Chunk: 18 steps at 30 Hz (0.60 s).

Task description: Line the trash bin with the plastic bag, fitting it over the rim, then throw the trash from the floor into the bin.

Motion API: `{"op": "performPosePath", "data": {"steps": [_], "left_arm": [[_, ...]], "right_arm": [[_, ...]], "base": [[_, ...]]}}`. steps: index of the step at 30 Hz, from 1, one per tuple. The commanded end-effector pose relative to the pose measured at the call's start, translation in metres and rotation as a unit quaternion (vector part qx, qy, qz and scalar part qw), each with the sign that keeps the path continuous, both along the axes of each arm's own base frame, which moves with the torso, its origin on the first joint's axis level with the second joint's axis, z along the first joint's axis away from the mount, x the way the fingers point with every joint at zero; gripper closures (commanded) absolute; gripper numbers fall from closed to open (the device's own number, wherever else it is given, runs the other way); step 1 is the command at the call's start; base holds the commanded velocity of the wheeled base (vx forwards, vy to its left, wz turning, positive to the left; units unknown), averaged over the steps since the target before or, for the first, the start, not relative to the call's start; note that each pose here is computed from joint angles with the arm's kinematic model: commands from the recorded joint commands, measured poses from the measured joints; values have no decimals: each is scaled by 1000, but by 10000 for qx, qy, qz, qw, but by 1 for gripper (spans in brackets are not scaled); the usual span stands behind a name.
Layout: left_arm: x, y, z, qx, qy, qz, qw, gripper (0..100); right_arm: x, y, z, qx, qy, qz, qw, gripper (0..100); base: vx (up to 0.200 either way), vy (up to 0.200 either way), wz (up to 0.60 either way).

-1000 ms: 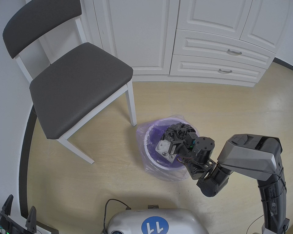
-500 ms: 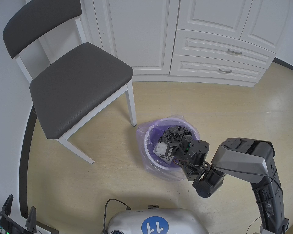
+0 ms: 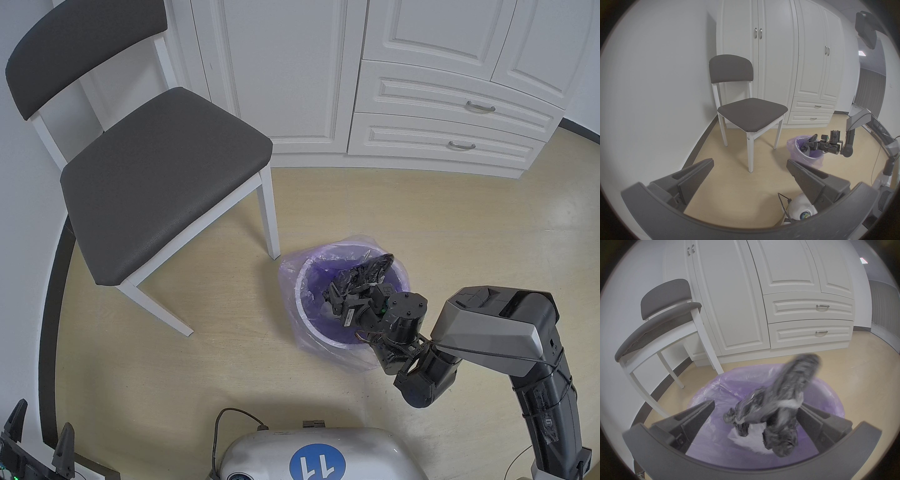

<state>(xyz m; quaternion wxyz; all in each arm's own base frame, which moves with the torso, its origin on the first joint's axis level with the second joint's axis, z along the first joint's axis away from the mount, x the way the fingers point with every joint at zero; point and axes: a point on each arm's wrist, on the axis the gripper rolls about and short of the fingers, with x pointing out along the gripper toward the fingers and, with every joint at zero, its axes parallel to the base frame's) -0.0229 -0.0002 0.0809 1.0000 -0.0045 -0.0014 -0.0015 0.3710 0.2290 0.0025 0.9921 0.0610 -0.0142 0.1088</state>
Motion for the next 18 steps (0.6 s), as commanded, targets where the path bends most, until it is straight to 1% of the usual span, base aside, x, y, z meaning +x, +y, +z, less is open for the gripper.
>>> {"op": "performPosePath", "data": {"steps": [1,5,9,14,16,17,18], "left_arm": [[0,0,-5,-1,14,0,10000,0],[0,0,-5,-1,22,0,10000,0],[0,0,-5,-1,22,0,10000,0],[0,0,-5,-1,22,0,10000,0],[0,0,-5,-1,22,0,10000,0],[0,0,-5,-1,22,0,10000,0],[0,0,-5,-1,14,0,10000,0]], "right_arm": [[-1,1,4,58,-91,22,9999,0],[-5,1,6,53,-70,46,10000,0],[-10,1,16,74,-102,69,9999,0],[-24,-9,47,149,-234,84,9996,0],[-25,-12,52,156,-247,76,9995,0],[-35,-21,69,108,-178,76,9998,0],[-39,-26,78,94,-159,76,9998,0]], "base": [[0,0,0],[0,0,0],[0,0,0],[0,0,0],[0,0,0],[0,0,0],[0,0,0]]}}
